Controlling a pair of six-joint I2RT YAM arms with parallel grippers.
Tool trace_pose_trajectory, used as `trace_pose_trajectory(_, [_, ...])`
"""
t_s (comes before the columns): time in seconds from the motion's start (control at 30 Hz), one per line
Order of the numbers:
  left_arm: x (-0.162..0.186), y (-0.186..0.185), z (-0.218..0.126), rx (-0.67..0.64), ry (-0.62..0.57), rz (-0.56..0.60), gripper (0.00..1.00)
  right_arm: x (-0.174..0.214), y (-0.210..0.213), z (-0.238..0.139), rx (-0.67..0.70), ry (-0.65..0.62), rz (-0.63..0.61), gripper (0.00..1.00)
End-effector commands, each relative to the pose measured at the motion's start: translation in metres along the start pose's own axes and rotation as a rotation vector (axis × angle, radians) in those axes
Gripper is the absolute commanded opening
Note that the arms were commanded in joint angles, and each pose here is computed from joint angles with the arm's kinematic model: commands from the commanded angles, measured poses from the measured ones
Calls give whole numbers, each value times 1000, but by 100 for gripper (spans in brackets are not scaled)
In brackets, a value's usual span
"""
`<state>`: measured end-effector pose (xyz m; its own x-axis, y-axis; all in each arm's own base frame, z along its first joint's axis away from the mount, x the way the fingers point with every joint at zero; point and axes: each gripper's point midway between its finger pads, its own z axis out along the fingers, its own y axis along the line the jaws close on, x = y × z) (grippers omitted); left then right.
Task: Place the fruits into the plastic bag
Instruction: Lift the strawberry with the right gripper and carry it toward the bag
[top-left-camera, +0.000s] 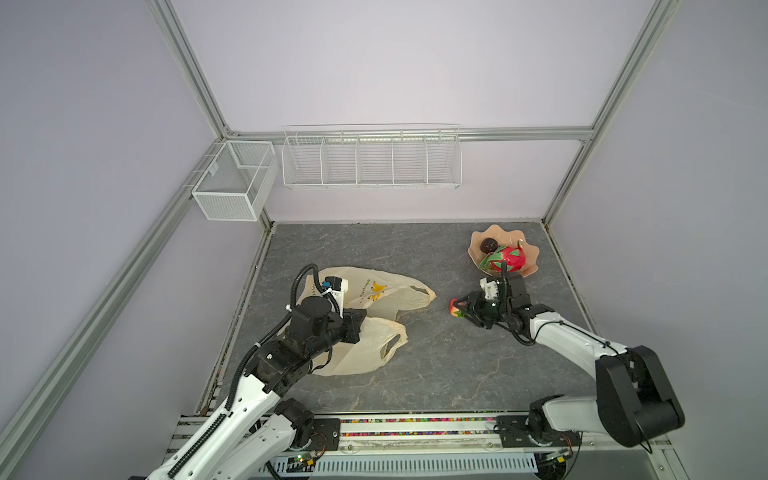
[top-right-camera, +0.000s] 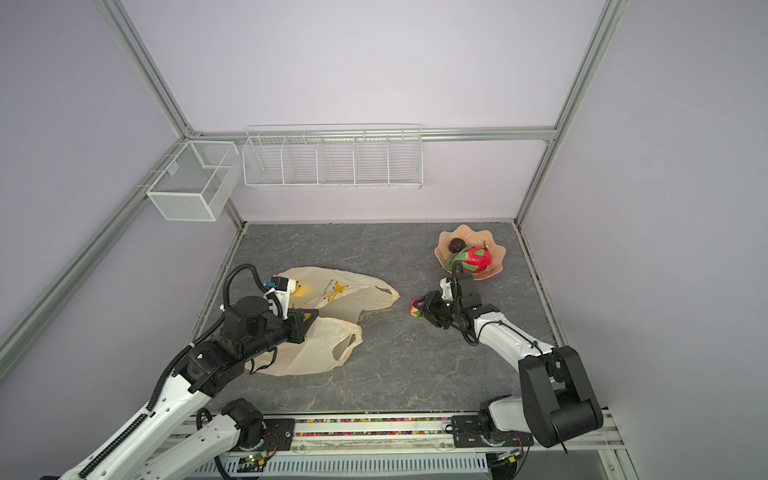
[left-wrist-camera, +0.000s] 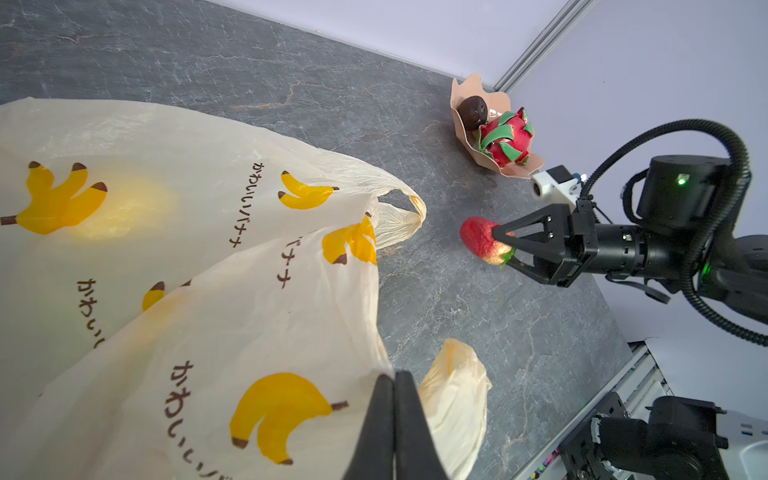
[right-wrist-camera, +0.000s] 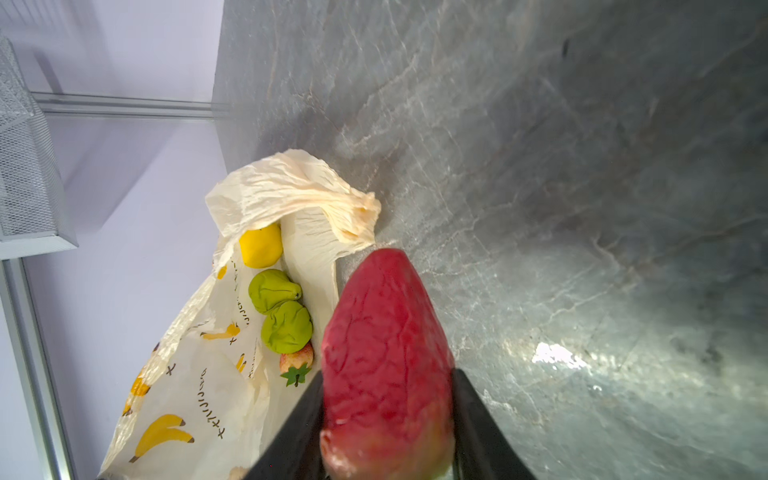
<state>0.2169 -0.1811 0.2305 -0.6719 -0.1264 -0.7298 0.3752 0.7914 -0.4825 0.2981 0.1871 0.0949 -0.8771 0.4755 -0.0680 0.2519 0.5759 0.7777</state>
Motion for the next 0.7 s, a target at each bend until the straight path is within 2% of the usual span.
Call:
trace_pose_trajectory(0.0, [1, -1, -4, 9, 5, 11, 0, -1, 22, 7, -97, -16, 19, 35])
trace_pose_trajectory(0.37, [0, -2, -5, 10, -3, 6, 0, 22, 50, 52, -195, 70, 41, 34])
trace_pose_trajectory(0.67, [0, -2, -4, 12, -2, 1, 0, 68, 101, 108, -345, 196, 77, 33])
